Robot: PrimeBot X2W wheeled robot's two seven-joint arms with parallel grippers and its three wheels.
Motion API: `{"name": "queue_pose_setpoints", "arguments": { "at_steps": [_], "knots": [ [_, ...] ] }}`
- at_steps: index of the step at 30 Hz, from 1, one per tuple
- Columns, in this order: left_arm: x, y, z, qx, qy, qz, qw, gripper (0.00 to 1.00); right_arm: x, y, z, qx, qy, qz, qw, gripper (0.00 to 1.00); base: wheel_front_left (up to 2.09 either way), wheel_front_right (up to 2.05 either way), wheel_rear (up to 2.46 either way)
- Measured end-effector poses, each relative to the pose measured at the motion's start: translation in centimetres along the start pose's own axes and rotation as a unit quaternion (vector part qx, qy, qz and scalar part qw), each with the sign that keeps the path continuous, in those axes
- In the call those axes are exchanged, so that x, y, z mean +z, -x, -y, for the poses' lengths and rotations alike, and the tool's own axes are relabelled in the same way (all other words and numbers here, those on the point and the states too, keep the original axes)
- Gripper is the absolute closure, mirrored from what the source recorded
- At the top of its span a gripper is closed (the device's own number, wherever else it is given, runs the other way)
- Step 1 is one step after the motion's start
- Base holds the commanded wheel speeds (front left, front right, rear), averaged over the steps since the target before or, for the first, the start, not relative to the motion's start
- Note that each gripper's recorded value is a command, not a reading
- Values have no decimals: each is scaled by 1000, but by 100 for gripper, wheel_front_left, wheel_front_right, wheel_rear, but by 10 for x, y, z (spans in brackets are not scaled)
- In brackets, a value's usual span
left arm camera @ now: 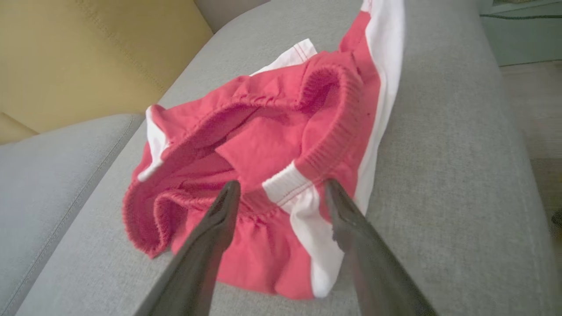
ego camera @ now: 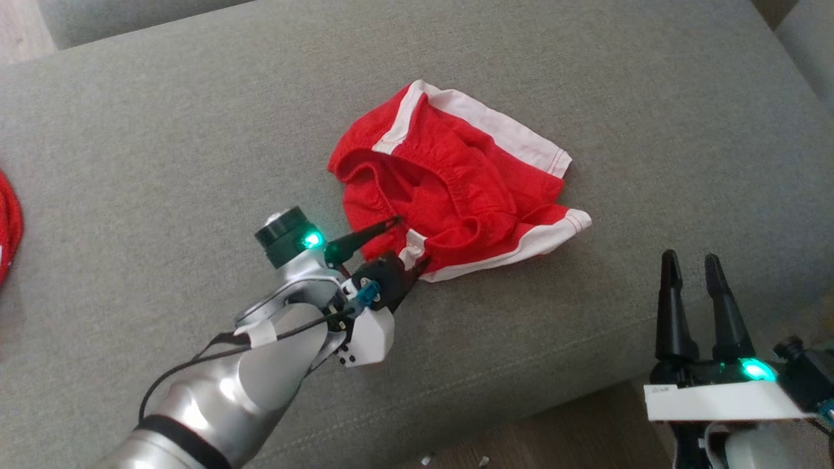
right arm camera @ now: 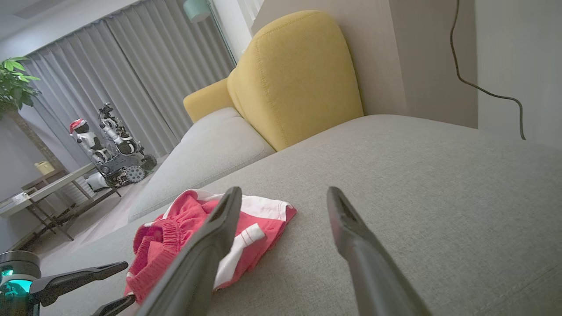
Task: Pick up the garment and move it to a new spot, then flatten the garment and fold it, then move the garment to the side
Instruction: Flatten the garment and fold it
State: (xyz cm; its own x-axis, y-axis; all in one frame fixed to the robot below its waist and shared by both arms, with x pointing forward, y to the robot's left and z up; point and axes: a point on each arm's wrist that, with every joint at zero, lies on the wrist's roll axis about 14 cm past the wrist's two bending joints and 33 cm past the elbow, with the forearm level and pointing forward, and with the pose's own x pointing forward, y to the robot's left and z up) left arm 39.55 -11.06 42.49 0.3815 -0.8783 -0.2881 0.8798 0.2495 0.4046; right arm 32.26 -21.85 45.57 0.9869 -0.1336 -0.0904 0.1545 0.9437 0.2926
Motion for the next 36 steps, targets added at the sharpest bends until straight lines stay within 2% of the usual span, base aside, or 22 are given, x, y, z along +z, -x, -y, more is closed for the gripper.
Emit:
{"name": "queue_pose_setpoints", "arguments": {
  "at_steps": [5,12,13,14,15,20,27,29,36],
  "knots": [
    [2,-3,10,-23,-6,4,1000,0,-1,1,1,-3,0,-1,1000,0,0,0,0],
    [1,-5,4,-28,-8,-2,1000,0,-1,2,1,-2,0,-2,1000,0,0,0,0],
    [0,-6,5,-31,-6,-4,999,19,-2,2,1,-3,0,-3,1000,0,0,0,0],
    [-2,-5,6,-33,-3,-6,999,67,-2,2,1,-3,0,-3,1000,0,0,0,0],
    [-3,-5,7,-34,1,-7,999,100,-2,2,1,-3,0,-3,1000,0,0,0,0],
    [-1,-3,0,-16,34,-2,999,100,-2,-2,-1,2,0,-3,1000,0,0,0,0],
    [2,17,-35,73,116,15,990,100,-10,-18,-16,26,-17,-14,999,0,0,0,0],
    [0,21,-38,87,125,15,988,100,-12,-21,-17,28,-21,-18,999,0,0,0,0],
    [-17,58,-58,186,195,9,963,100,-36,-43,-27,38,-46,-56,997,0,0,0,0]
  ]
}}
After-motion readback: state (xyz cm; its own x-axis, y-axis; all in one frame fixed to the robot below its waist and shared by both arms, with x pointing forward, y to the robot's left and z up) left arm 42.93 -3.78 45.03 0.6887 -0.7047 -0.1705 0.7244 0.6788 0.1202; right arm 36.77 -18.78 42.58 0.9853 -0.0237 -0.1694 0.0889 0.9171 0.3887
